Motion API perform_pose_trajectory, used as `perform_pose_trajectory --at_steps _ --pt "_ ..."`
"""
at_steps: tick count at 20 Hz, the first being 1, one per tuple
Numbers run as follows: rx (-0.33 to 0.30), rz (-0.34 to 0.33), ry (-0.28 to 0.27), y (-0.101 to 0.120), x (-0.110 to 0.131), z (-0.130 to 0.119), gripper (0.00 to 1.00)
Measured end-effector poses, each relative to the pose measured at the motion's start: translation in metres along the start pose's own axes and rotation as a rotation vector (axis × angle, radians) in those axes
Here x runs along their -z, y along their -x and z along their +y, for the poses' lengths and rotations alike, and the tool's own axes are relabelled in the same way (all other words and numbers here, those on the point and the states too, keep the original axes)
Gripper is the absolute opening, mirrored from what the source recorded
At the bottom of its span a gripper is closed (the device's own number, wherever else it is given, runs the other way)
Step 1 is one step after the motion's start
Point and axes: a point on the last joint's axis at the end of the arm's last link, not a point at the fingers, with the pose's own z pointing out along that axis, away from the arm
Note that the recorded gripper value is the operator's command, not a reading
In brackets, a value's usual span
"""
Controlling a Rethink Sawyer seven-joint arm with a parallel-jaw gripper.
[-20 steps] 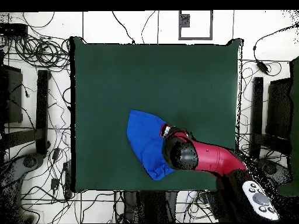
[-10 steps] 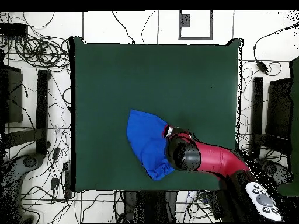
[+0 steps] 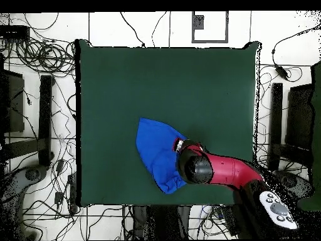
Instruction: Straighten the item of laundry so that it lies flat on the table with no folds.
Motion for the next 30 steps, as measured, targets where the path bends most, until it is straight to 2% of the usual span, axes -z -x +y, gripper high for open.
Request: perform_pose_trajectory --at_steps 17,30 --pt "0.037 0.026 0.014 -0.017 -0.034 -0.004 1.0" --pt "0.033 0.017 0.029 -0.019 -0.051 -0.003 1.0"
